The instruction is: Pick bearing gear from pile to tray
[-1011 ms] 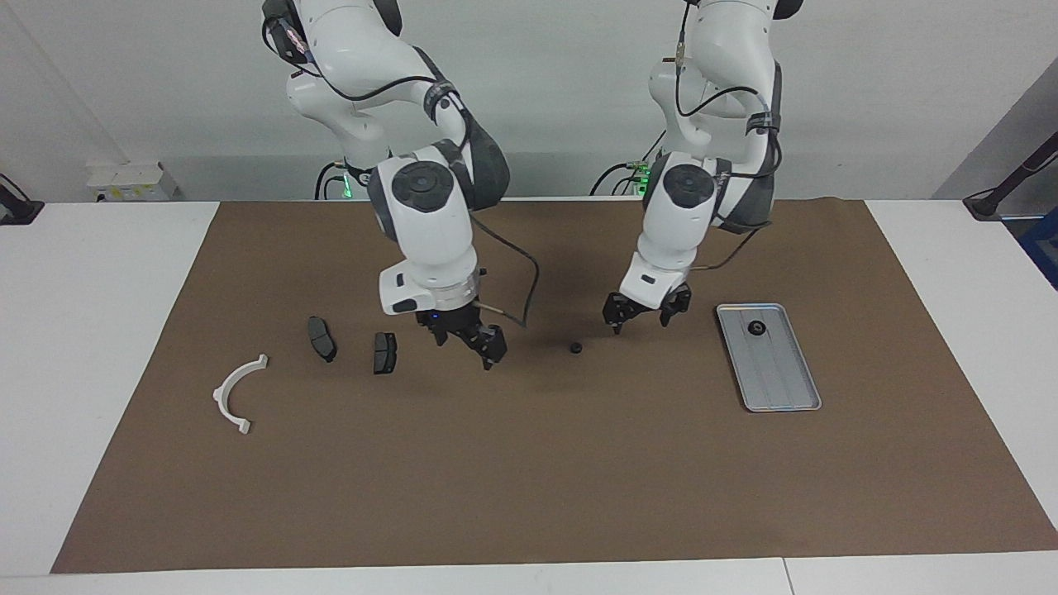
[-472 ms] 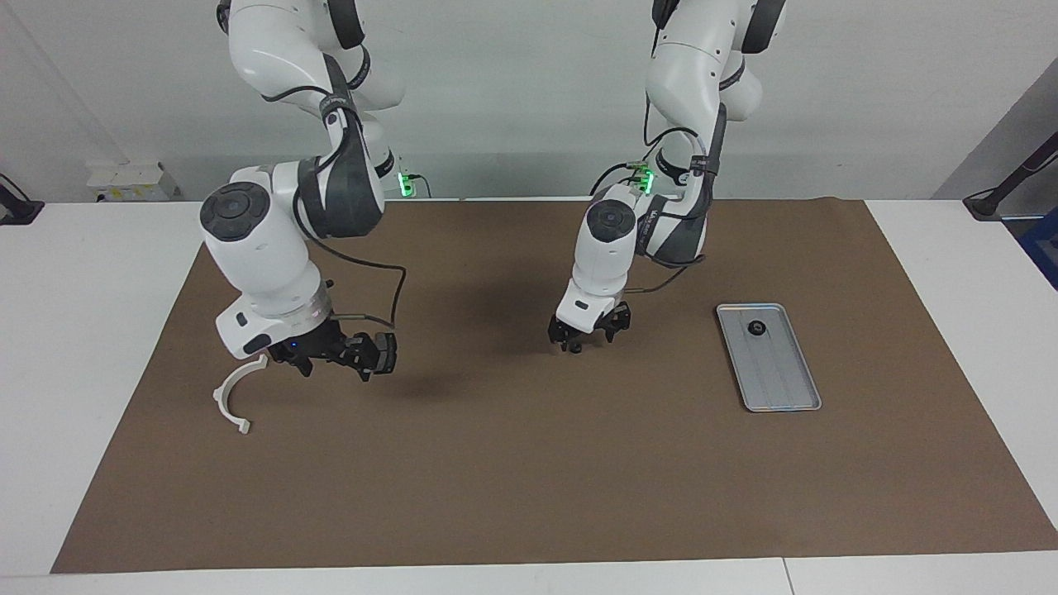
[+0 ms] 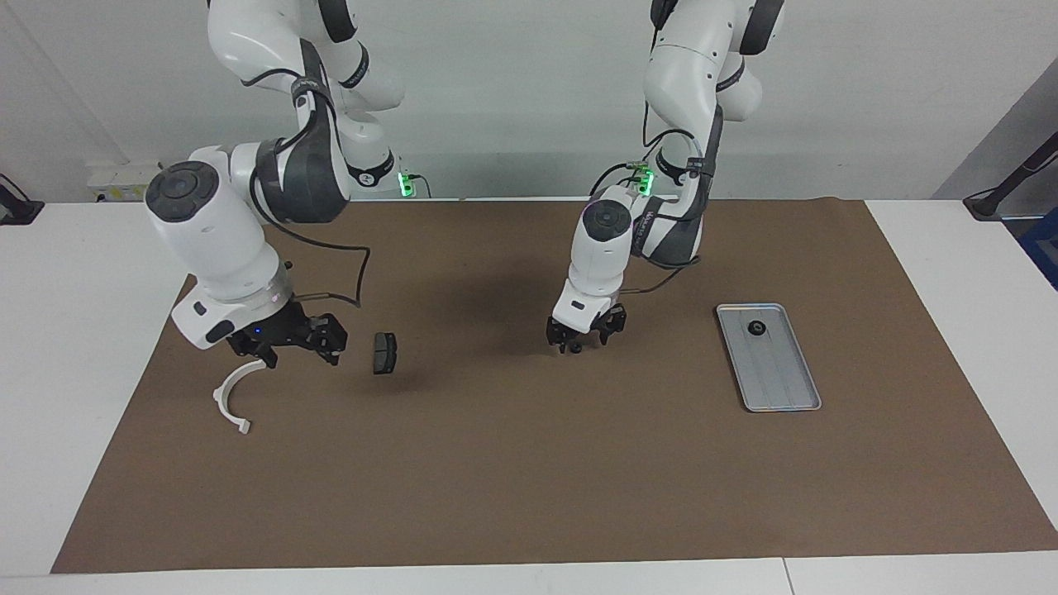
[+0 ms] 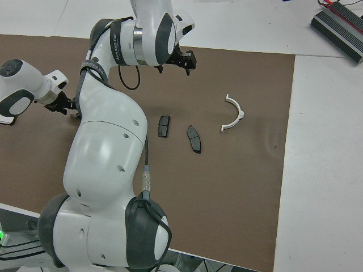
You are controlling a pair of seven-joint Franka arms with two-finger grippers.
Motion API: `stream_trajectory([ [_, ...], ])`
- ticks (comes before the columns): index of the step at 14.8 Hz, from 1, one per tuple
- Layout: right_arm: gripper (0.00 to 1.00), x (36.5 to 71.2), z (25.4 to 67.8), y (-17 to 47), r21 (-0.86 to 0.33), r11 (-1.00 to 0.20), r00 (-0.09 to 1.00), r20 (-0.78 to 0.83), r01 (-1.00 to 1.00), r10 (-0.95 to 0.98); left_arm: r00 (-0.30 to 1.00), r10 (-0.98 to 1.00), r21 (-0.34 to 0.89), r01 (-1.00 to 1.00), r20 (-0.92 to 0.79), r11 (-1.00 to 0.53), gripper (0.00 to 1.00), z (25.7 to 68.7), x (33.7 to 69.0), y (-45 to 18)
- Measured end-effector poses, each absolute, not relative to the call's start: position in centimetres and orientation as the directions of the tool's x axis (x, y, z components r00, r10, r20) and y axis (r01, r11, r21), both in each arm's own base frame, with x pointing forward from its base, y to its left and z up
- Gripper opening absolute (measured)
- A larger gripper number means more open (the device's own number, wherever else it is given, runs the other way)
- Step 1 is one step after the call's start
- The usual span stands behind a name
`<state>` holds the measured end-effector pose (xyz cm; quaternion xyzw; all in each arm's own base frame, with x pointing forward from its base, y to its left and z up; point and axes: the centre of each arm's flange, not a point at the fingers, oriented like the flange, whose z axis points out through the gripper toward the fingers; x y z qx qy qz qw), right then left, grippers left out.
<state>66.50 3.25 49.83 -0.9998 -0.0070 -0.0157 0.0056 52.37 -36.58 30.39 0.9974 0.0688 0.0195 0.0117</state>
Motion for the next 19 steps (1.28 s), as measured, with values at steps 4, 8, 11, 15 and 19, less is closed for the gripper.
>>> stream_trajectory([
  [4,1.00,60.4,56.8,3.2,-0.001,-1.000,0.999,0.032,0.022,0.022,0.988,0.153,0.025,0.152,0.034,-0.988,0.51,30.2,51.8,-37.3],
  [8,1.00,54.5,61.8,3.2,0.008,-1.000,1.000,0.004,0.024,0.024,0.986,0.164,0.023,0.164,0.036,-0.986,0.23,30.2,52.1,-36.9],
  [11,1.00,54.0,61.7,3.2,0.009,-1.000,1.000,-0.007,0.025,0.024,0.984,0.176,0.015,0.176,0.041,-0.984,0.23,30.2,52.8,-35.9],
  [15,1.00,54.2,61.1,3.3,0.009,-1.000,1.000,-0.018,0.025,0.025,0.990,0.131,-0.016,0.132,0.049,-0.991,0.23,34.6,57.5,-28.8],
  [19,1.00,54.1,61.1,3.6,0.009,-0.999,0.999,-0.018,0.031,0.031,0.995,0.086,-0.023,0.087,0.050,-0.996,0.23,42.5,60.0,-17.6],
])
